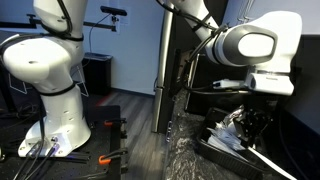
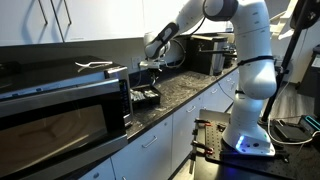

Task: Pick up the plastic knife from the base top and put it in the utensil holder

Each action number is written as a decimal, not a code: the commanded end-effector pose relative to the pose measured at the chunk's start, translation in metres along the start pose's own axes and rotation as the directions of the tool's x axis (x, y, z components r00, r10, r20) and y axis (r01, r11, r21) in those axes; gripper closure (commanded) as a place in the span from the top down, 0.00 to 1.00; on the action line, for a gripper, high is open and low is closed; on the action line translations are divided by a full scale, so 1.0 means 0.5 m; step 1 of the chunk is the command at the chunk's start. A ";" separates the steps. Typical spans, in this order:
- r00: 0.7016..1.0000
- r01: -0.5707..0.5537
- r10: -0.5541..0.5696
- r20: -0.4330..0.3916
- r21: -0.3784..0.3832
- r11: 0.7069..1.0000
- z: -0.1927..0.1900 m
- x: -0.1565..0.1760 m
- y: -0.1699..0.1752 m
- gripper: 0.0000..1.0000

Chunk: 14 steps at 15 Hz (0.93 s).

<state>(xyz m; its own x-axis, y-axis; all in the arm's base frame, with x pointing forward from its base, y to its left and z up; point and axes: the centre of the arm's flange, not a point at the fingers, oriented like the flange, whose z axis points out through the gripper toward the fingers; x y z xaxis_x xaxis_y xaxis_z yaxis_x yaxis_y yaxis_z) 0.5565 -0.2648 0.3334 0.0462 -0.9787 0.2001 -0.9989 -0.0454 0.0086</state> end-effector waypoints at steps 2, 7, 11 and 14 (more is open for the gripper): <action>0.967 0.254 -0.253 0.037 -0.011 0.967 0.000 -0.047 -0.050 0.03; 0.890 0.448 -0.443 0.112 -0.020 0.894 -0.016 -0.092 -0.027 0.03; 0.824 0.551 -0.540 0.172 -0.016 0.835 -0.013 -0.107 -0.024 0.03; 0.778 0.605 -0.588 0.220 -0.013 0.796 0.006 -0.113 -0.026 0.03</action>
<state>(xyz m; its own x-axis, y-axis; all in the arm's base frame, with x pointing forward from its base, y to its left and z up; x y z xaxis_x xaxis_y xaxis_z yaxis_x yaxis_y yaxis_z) 0.5657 -0.2122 0.3168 0.5829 -0.8125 -0.0084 -0.8039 -0.5783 0.1389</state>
